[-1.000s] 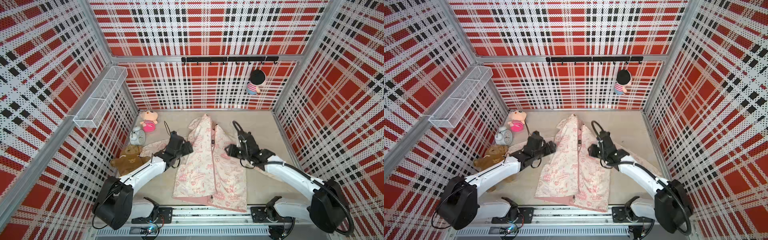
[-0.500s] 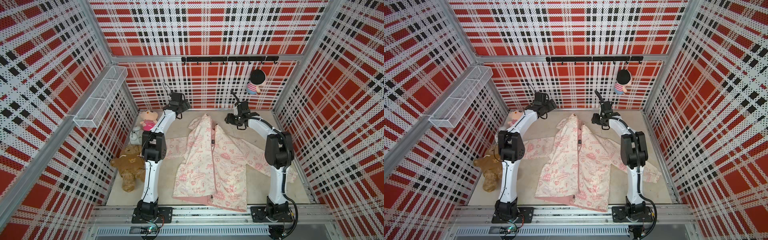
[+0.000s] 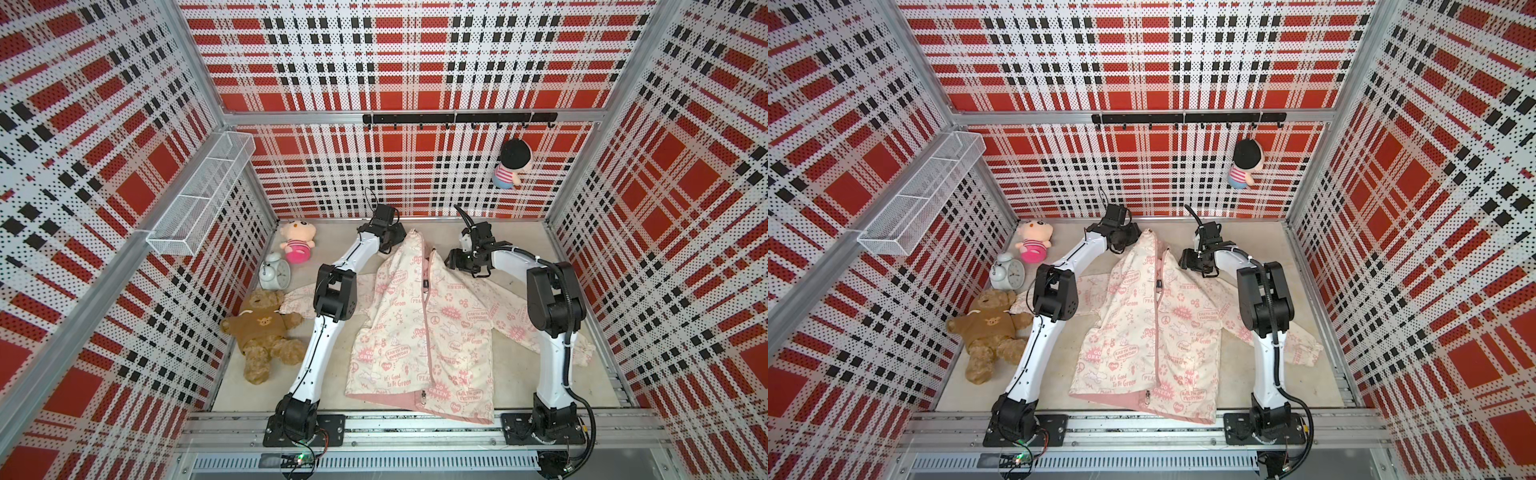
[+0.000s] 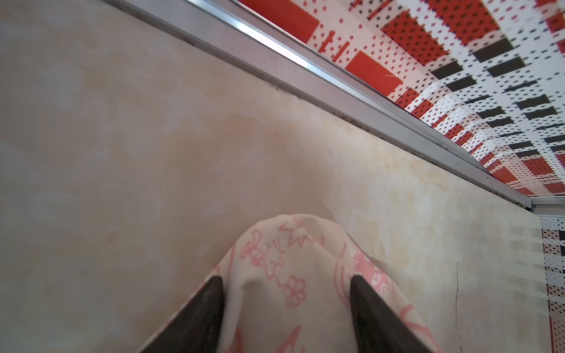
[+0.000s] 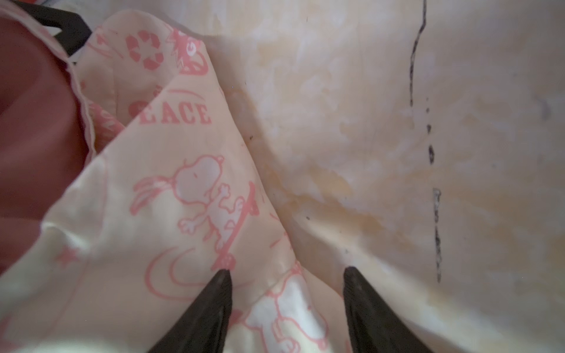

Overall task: Unzip the jacket
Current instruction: Smooth out the jacket at the center of the board.

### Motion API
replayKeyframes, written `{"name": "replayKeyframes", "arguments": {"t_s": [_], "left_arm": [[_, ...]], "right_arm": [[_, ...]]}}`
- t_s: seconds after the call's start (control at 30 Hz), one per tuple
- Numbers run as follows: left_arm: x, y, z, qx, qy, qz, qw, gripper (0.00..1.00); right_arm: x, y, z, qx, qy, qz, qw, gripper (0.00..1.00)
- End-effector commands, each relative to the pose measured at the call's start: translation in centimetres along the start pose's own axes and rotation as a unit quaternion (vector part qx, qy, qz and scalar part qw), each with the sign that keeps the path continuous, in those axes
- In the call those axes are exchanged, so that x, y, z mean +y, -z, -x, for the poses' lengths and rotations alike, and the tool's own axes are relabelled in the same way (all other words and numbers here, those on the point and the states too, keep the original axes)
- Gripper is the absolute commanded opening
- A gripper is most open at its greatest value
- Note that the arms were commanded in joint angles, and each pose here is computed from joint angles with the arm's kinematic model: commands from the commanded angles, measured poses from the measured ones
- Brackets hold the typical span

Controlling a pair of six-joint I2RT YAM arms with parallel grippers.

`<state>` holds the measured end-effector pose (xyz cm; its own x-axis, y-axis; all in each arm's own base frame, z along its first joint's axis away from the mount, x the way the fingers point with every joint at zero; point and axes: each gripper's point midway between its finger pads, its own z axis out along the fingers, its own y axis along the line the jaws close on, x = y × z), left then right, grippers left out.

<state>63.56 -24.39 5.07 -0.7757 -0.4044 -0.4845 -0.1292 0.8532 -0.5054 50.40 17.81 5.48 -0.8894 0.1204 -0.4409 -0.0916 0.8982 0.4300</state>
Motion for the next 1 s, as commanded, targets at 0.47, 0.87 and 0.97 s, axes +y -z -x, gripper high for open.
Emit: {"name": "replayKeyframes", "arguments": {"t_s": [0.47, 0.87, 0.97], "left_arm": [[3.5, -1.1, -3.4, 0.039, -0.114, 0.092, 0.988, 0.12], [-16.0, 14.8, 9.7, -0.226, -0.168, -0.158, 0.946, 0.0], [-19.2, 20.0, 11.5, -0.297, -0.191, -0.174, 0.919, 0.0]], "right_arm": [[4.2, 6.5, 3.0, -0.069, 0.046, 0.035, 0.996, 0.57], [4.7, 11.8, 5.9, -0.156, 0.068, 0.001, 0.985, 0.49], [5.0, 13.3, 7.2, -0.185, 0.082, -0.008, 0.979, 0.48]]}}
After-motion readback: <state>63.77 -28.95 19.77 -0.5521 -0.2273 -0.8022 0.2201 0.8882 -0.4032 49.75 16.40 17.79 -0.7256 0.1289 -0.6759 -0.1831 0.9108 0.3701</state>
